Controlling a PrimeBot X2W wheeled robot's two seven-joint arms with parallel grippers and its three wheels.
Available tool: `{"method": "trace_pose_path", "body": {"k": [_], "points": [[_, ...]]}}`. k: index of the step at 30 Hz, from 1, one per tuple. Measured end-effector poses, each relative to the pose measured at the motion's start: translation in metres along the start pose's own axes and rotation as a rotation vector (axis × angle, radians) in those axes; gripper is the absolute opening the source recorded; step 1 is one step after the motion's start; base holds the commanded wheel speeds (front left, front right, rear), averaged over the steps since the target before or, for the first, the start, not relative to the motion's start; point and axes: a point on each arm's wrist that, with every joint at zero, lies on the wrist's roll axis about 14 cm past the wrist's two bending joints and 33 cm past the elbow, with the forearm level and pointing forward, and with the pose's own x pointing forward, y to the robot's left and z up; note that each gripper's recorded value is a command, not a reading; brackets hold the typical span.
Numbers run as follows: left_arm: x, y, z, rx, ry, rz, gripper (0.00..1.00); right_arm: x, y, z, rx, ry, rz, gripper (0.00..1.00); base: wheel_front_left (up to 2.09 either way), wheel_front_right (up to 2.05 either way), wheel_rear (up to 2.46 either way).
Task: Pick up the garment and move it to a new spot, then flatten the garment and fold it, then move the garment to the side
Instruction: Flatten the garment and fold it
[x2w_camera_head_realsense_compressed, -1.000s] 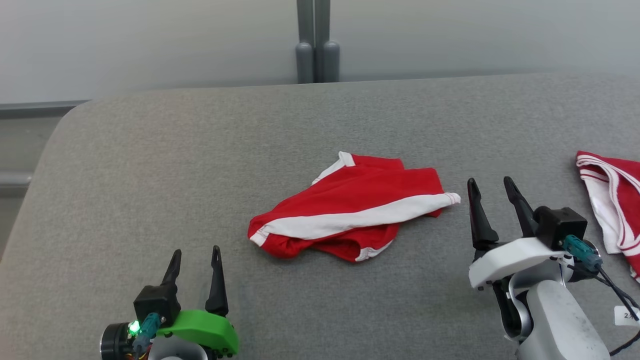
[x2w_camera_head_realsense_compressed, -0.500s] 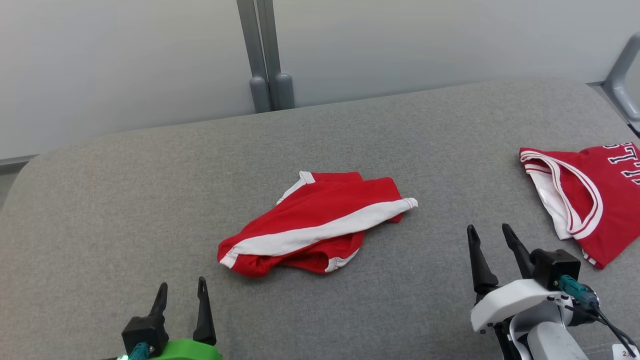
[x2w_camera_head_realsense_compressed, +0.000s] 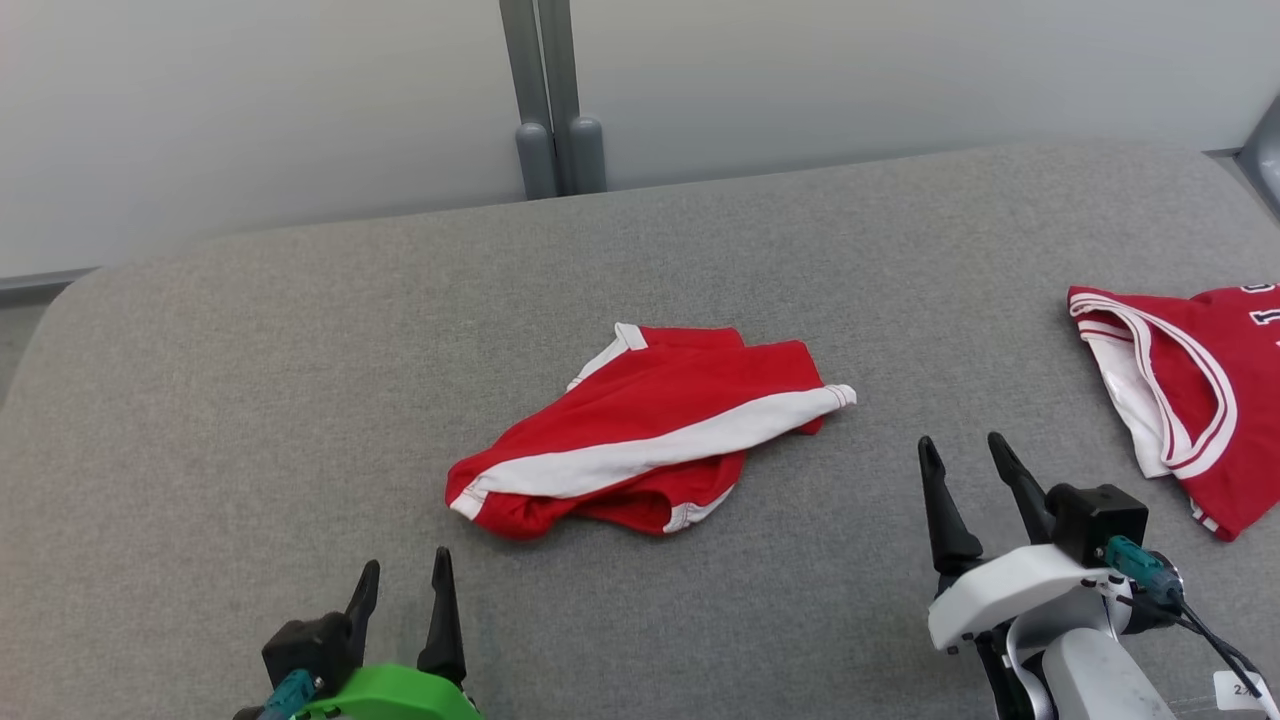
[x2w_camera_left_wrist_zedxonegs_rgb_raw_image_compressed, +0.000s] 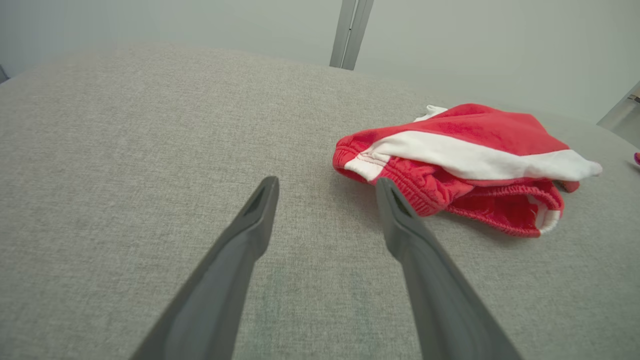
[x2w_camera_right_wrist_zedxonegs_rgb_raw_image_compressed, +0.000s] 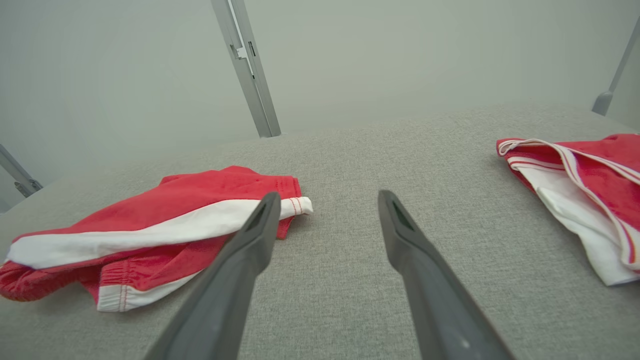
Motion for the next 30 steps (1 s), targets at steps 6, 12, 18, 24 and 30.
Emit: {"method": "trace_pose_path", "body": {"k": [6, 12, 18, 24, 30], "points": [[0.02, -0.009, -0.01, -0.162, 0.047, -0.036, 1.0, 0.019, 0.006, -0.002, -0.003, 0.006, 0.022, 1.0, 0.0, 0.0, 0.0], [0.029, -0.013, -0.028, -0.314, 0.104, -0.057, 1.0, 0.031, 0.004, -0.011, -0.005, 0.029, 0.023, 1.0, 0.0, 0.0, 0.0], [0.038, -0.014, -0.032, -0.414, 0.115, -0.052, 1.0, 0.036, 0.0, -0.018, -0.008, 0.047, 0.013, 1.0, 0.0, 0.0, 0.0], [0.046, -0.024, -0.027, -0.461, 0.107, -0.081, 1.0, 0.039, -0.003, -0.022, -0.016, 0.058, 0.005, 1.0, 0.0, 0.0, 0.0], [0.05, -0.038, -0.019, -0.514, 0.092, -0.121, 1.0, 0.042, -0.005, -0.024, -0.016, 0.064, 0.002, 1.0, 0.0, 0.0, 0.0]]}}
